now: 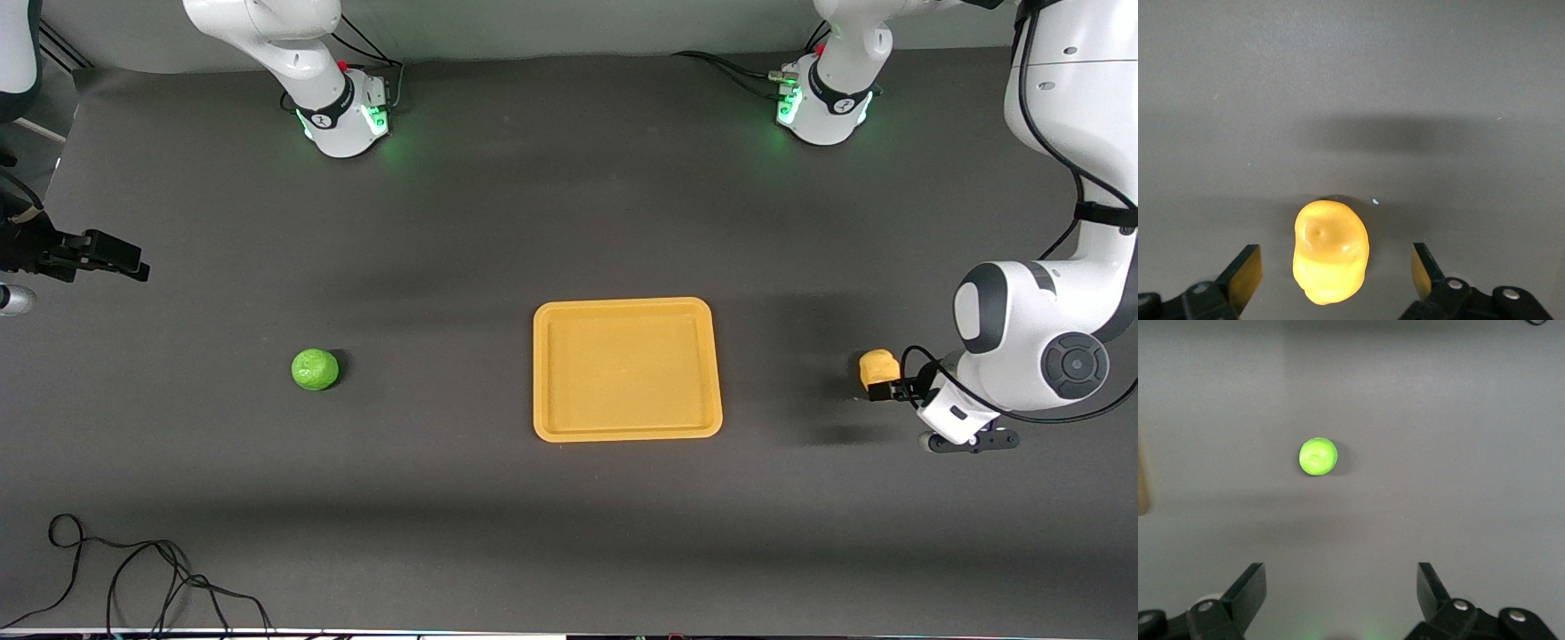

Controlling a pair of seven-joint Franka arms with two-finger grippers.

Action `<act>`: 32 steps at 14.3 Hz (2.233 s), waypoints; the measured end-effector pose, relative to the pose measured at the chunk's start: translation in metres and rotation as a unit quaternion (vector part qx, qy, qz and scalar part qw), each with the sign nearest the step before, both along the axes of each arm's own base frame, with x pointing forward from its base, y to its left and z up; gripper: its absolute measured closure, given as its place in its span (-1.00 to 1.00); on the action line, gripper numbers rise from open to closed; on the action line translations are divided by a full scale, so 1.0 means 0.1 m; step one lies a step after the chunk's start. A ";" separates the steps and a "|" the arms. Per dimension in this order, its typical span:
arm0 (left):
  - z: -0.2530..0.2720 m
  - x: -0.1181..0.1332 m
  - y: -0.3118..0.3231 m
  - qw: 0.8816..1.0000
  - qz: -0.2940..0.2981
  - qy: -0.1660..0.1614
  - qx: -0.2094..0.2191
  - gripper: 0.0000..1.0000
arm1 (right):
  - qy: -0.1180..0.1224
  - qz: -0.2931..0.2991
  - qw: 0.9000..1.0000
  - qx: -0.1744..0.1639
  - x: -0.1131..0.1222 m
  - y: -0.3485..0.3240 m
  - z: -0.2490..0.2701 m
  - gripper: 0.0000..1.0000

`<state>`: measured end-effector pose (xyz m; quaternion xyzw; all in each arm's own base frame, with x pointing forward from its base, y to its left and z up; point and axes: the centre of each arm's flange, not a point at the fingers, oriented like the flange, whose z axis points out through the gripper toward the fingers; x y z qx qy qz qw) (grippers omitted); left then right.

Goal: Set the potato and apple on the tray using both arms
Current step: 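Close the left gripper around the yellow potato, then lift the potato with the left gripper and carry it over the tray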

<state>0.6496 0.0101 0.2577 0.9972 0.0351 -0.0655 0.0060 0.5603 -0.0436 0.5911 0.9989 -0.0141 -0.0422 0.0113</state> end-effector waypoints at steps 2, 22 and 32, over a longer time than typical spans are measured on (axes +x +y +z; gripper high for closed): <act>-0.13 -0.07 0.01 1.000 0.003 -0.002 0.000 -1.00 | 0.000 0.000 1.000 0.000 0.00 0.00 0.00 -1.00; -0.59 -0.34 0.09 1.000 0.029 0.002 -0.001 -0.29 | 0.005 0.000 1.000 0.000 0.03 0.00 -0.06 -1.00; 0.41 -0.12 -0.26 1.000 -0.001 0.016 -0.006 -0.24 | 0.006 0.000 1.000 0.000 0.04 0.00 -0.07 -1.00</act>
